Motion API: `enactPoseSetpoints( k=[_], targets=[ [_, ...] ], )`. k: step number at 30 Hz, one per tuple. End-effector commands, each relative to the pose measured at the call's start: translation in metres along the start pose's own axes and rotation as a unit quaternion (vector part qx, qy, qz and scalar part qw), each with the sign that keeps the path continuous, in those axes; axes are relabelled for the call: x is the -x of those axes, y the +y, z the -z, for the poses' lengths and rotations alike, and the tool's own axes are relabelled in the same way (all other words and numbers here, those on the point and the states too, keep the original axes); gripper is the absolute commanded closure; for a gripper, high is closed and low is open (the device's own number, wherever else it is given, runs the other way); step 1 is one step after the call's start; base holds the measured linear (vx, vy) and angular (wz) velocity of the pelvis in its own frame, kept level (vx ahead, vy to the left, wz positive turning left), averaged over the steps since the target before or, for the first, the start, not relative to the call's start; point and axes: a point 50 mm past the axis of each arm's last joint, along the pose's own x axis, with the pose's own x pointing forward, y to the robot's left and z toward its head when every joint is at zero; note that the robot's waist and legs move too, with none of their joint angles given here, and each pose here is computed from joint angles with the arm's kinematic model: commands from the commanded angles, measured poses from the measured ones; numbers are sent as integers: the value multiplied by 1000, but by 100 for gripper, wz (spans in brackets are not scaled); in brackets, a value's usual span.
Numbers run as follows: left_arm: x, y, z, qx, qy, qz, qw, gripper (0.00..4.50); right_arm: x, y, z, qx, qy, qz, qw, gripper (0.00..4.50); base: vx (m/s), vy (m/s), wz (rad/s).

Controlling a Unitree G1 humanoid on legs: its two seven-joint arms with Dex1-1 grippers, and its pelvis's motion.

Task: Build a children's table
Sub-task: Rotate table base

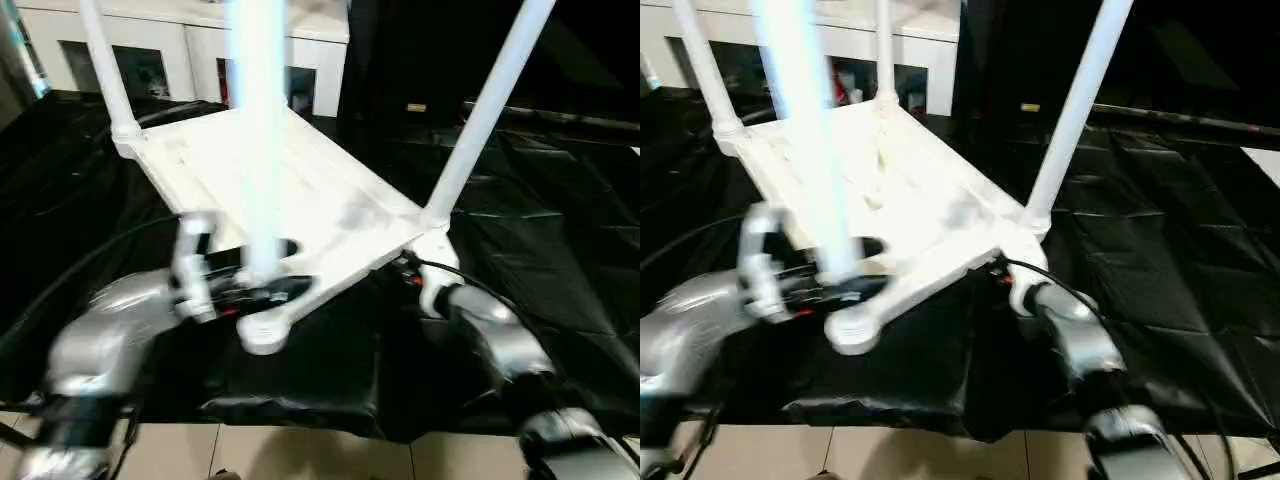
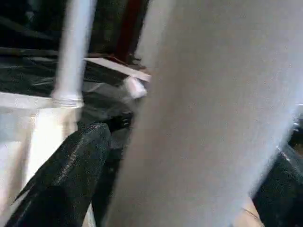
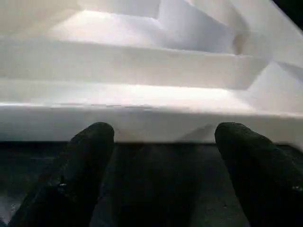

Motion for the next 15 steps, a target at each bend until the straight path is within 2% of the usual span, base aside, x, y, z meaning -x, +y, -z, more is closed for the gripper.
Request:
enactPoseSetpoints(
  k=[1,4,7,9,12,15],
  targets=[
    [-19,-6,0,-8,12,45,999,2,-4,2,-3,7,-2,-10,1000,67,0,0,0],
    [-49,-18,3,-13,23,118,993,2,-12,12,-5,0,-10,-31,999,67,0,0,0],
    [-61,-21,4,-17,25,142,989,2,-14,15,-7,-6,-15,-37,999,67,0,0,0],
    [-79,-26,6,-26,25,171,985,2,-17,17,-7,-4,-14,-37,999,67,0,0,0],
    [-88,-29,7,-33,26,185,982,2,-18,18,-8,-6,-18,-37,999,67,0,0,0],
    [-109,-32,10,-49,20,197,979,2,-21,20,-9,-8,-24,-38,999,67,0,0,0]
  ],
)
